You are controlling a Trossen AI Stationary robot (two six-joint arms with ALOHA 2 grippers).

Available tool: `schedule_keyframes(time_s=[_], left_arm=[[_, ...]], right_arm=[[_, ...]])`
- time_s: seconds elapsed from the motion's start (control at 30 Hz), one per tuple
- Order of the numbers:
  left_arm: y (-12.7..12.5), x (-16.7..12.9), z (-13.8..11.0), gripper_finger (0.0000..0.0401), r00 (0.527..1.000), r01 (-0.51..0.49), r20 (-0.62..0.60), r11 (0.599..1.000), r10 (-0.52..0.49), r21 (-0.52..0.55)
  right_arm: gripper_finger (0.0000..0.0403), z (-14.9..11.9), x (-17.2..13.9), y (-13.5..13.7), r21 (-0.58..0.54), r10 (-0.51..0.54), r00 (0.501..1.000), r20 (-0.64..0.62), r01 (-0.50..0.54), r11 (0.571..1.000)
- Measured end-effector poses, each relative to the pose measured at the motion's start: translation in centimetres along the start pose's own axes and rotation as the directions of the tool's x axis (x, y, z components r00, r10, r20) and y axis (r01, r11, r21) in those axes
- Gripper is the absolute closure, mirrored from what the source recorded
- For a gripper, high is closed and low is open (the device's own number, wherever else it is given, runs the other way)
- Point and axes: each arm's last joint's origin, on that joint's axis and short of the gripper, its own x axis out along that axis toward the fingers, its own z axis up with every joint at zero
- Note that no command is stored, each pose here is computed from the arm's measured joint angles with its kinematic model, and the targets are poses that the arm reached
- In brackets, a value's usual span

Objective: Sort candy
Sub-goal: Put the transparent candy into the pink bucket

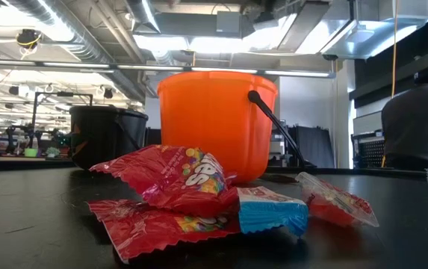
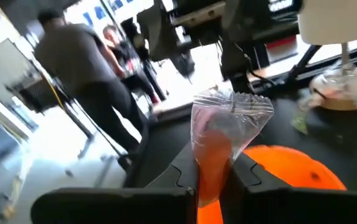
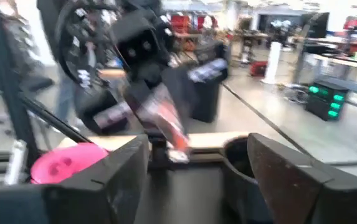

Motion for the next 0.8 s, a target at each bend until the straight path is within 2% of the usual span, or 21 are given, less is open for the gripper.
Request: schedule_keyframes(time_s=[0.1, 0.2, 0.33, 0.47, 0.6, 0.67, 0.73, 0.8], left_arm=[[0.4, -2.2, -0.5, 0.0381, 0.996, 0.042, -0.077, 0.995, -0.049, -0.089], [0.3, -4.6, -1.1, 0.0381, 0.981, 0.122, -0.125, 0.97, -0.151, -0.21], [-0.1, -7.3, -2.2, 0.0381, 0.912, 0.28, -0.202, 0.903, -0.356, -0.326], [-0.5, -9.0, -3.1, 0.0381, 0.847, 0.292, -0.265, 0.82, -0.461, -0.493], [-1.4, -9.8, -4.1, 0.0381, 0.744, 0.295, -0.371, 0.772, -0.555, -0.563], [-1.9, -9.9, -4.6, 0.0381, 0.687, 0.273, -0.426, 0.753, -0.588, -0.599], [-2.3, -10.0, -4.8, 0.0381, 0.633, 0.247, -0.457, 0.723, -0.625, -0.645], [-2.9, -9.9, -5.0, 0.0381, 0.576, 0.217, -0.478, 0.687, -0.663, -0.693]], right_arm=[[0.0121, 1.5, -1.5, -0.4, -0.026, -0.07, 0.997, 0.035, 0.071, 0.997], [0.0119, 2.8, -2.9, -0.8, -0.033, -0.143, 0.987, 0.07, 0.145, 0.989], [0.0118, 3.5, -3.7, -1.2, -0.049, -0.215, 0.973, 0.082, 0.22, 0.974], [0.0118, 3.6, -3.8, -1.3, -0.048, -0.242, 0.966, 0.086, 0.247, 0.968], [0.0118, 2.7, -3.5, -1.2, -0.083, -0.241, 0.971, 0.013, 0.241, 0.967], [0.0118, 2.7, -3.6, -1.3, -0.118, -0.27, 0.963, 0.021, 0.27, 0.956], [0.0118, 3.2, -4.1, -1.7, -0.158, -0.362, 0.932, 0.032, 0.362, 0.919], [0.0118, 4.0, -5.1, -2.1, -0.16, -0.474, 0.878, 0.065, 0.478, 0.864]])
